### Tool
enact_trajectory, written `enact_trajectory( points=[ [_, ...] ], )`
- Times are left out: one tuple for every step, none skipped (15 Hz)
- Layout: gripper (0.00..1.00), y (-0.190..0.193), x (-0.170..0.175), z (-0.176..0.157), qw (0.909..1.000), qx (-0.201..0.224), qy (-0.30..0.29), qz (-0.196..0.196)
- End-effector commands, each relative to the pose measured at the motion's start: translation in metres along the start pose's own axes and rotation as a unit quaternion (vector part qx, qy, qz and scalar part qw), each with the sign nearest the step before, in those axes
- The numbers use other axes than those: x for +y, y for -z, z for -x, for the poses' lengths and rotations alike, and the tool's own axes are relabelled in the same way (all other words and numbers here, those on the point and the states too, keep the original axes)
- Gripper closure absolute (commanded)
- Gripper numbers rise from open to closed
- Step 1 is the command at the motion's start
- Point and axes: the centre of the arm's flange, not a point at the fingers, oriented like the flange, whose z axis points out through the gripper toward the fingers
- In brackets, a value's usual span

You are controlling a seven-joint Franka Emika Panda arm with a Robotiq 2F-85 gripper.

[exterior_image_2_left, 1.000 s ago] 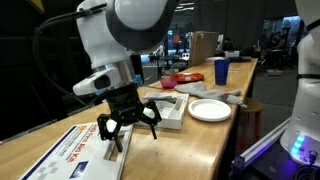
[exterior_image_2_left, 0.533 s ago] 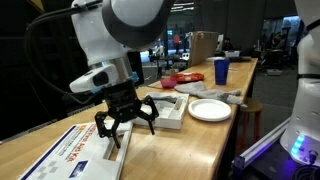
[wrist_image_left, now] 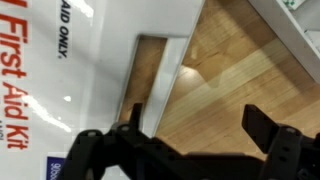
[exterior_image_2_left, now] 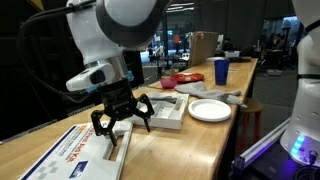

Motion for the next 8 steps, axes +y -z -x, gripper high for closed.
enact_trajectory(
  points=[
    [0.0, -0.005, 0.009, 0.012, 0.9999, -0.004, 0.007, 0.008],
    [0.0, -0.008, 0.01, 0.015, 0.9999, -0.001, 0.006, 0.011],
    [0.0, -0.011, 0.011, 0.017, 0.9999, 0.001, 0.006, 0.014],
    [0.0, -0.014, 0.013, 0.019, 0.9999, 0.003, 0.007, 0.014],
    [0.19, -0.016, 0.014, 0.021, 0.9999, 0.003, 0.007, 0.014],
    [0.26, -0.017, 0.014, 0.022, 0.9999, 0.004, 0.005, 0.011],
    [0.31, -0.017, 0.015, 0.023, 0.9999, 0.005, 0.005, 0.011],
    [0.38, -0.014, 0.015, 0.024, 0.9999, 0.003, 0.004, 0.016]
  ],
)
